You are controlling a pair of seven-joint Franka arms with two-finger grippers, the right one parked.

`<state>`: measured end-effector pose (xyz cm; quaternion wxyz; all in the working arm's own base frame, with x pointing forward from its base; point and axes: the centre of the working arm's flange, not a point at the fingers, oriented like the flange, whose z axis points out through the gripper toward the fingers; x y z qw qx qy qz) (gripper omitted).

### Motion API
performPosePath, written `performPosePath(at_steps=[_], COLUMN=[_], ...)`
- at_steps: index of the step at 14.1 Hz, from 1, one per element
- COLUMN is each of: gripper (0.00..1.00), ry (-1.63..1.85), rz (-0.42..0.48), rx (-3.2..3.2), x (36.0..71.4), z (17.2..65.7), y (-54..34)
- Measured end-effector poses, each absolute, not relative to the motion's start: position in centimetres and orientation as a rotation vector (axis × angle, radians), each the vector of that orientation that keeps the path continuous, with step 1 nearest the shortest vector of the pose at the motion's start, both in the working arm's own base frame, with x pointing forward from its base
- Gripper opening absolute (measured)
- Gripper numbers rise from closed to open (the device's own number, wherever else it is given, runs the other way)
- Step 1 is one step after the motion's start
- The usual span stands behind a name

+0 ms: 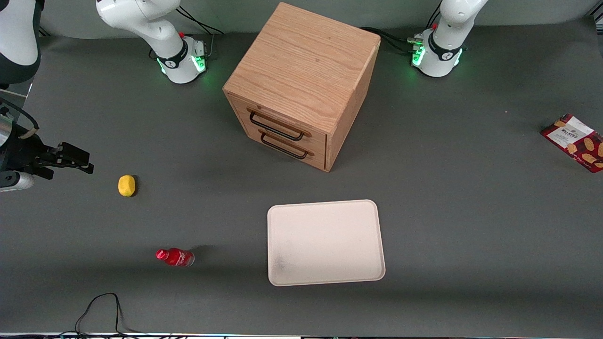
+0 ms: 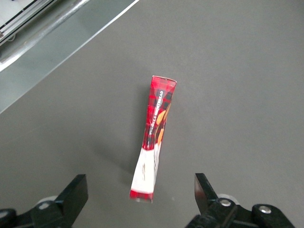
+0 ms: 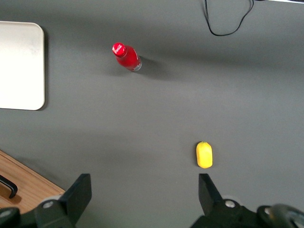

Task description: Place red cookie box on tray

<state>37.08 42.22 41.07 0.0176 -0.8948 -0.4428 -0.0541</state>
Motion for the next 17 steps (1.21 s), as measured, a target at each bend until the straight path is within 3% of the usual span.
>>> performPosePath(at_steps=[7, 17], gripper=[1.0, 1.0], ry=[-1.408, -1.49], rz=[-0.207, -0.224], rx=[-2.766, -2.765], x=[37.8, 38.7], z=[31.8, 24.4], y=[43.1, 43.0])
